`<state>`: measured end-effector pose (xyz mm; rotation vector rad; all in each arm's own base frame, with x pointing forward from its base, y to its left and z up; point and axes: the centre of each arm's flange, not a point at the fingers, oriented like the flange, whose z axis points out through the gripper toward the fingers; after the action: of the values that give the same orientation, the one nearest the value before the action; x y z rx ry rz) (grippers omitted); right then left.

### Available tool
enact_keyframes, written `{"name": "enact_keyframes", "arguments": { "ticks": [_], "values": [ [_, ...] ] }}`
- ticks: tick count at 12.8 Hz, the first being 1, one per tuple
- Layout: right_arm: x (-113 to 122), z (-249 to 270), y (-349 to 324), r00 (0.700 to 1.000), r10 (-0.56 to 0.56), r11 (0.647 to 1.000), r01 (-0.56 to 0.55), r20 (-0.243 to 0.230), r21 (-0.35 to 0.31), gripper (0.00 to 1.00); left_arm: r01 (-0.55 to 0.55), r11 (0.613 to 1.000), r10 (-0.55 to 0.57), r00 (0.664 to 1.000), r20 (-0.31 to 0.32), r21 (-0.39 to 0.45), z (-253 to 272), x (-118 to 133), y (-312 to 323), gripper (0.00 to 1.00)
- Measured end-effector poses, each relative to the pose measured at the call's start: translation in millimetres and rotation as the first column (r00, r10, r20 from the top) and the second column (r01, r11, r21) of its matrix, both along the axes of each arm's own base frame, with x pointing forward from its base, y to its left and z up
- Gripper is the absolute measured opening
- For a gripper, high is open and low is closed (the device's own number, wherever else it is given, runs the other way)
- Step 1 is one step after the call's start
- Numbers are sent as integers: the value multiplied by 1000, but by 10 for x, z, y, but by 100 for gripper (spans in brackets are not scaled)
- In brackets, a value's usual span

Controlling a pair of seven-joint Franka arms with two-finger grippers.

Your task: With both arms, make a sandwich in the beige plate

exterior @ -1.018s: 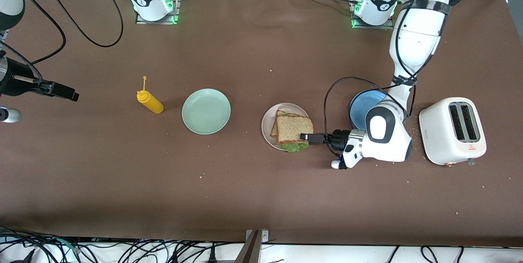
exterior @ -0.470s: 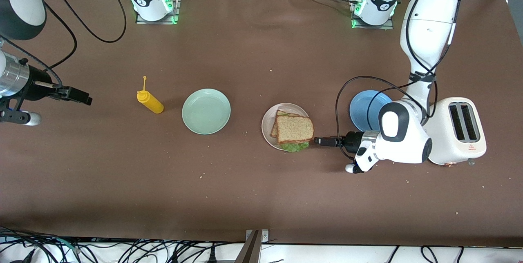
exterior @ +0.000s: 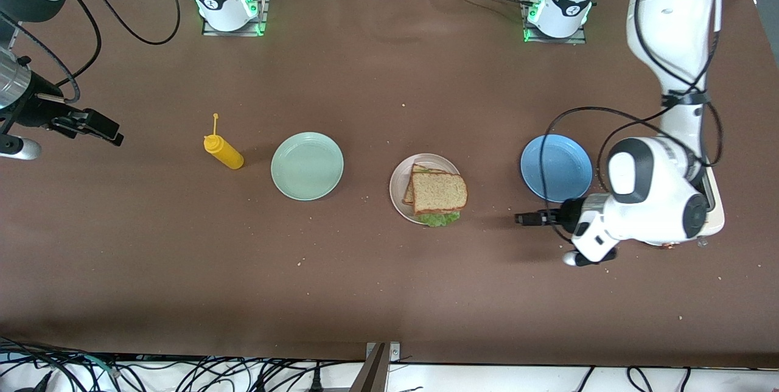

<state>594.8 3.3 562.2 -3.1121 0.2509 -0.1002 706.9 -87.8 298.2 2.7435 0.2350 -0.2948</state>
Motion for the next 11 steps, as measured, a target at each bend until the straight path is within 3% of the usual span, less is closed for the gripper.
{"name": "enact_keyframes", "arguments": {
  "ticks": [3,5,7,9,11],
  "values": [
    [133,188,107,999,19,1000,-18,31,-9,100,61,974,-66,998,14,219,249,-14,405,100],
    [281,386,121,1000,20,1000,-20,-14,-17,100,102,939,-111,994,7,327,449,-45,550,100],
    [381,426,116,999,23,999,-23,-25,-22,99,104,936,-102,994,-26,337,680,-134,715,100],
    [414,317,33,999,30,999,-30,10,-25,98,96,941,-92,995,-30,325,949,-210,792,100],
    [299,175,-61,999,29,999,-28,26,-22,98,93,944,-94,996,-14,317,1211,-272,790,100]
  ]
}}
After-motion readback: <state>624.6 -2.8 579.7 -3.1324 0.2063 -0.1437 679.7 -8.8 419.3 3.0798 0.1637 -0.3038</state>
